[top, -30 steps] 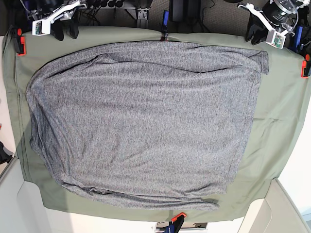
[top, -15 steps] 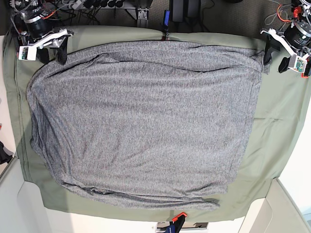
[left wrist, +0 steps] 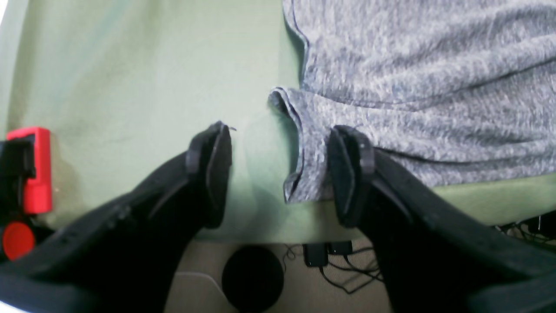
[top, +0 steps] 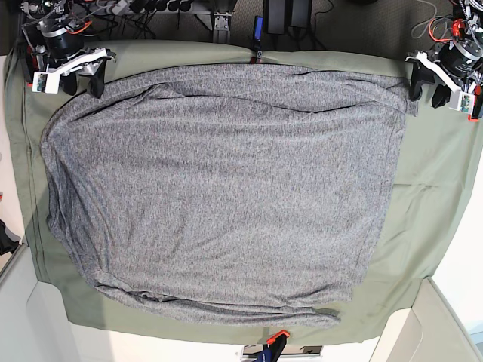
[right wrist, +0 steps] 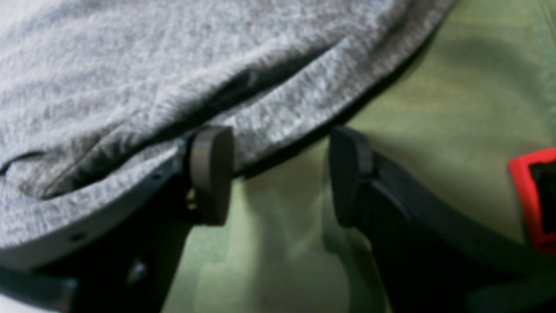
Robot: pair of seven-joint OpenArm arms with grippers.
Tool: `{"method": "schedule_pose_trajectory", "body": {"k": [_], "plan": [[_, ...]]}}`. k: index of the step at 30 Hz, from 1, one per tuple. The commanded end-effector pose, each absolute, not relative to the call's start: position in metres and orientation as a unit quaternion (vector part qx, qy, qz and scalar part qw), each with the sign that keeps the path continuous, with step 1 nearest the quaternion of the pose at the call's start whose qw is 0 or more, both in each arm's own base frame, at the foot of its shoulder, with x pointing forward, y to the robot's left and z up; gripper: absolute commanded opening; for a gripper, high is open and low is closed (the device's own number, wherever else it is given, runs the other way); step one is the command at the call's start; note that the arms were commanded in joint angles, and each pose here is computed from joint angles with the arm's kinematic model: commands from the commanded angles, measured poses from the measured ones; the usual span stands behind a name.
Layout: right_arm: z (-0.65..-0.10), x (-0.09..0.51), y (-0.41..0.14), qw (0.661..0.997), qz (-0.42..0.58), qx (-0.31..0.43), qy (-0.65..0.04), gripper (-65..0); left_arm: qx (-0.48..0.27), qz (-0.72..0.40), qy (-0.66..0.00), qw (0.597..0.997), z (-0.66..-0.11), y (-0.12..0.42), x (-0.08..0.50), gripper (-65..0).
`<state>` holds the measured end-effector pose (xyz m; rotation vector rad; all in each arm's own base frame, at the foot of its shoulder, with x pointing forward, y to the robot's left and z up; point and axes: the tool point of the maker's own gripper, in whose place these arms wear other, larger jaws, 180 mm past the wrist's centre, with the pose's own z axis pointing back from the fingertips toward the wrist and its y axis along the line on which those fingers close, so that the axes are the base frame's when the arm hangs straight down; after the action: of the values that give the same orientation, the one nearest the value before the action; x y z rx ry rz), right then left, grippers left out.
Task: Fold the T-shirt properly
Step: 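Lower both grippers and pinch the shirt's hem corners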
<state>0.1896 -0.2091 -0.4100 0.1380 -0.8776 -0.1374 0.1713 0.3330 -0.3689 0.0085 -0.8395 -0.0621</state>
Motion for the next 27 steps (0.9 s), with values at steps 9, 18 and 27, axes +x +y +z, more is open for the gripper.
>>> {"method": "schedule_pose_trajectory", "body": {"k": [9,18,27], "plan": [[-0.395,0.209,-0.211,0.885,-0.064,0.063,-0.457,-30.3,-0.016,-0.048,-0.416,0.908,-0.368,0.318,0.180,-26.9],[-0.396,0.208,-0.217,0.887,-0.068,0.046,-0.454,-32.6,-0.020,-0.080,-0.391,0.917,-0.395,0.302,0.187,-32.1],[-0.397,0.210,-0.222,0.888,-0.067,0.028,-0.453,-65.0,-0.010,-0.090,-0.386,0.918,-0.396,0.304,0.186,-65.0]]}}
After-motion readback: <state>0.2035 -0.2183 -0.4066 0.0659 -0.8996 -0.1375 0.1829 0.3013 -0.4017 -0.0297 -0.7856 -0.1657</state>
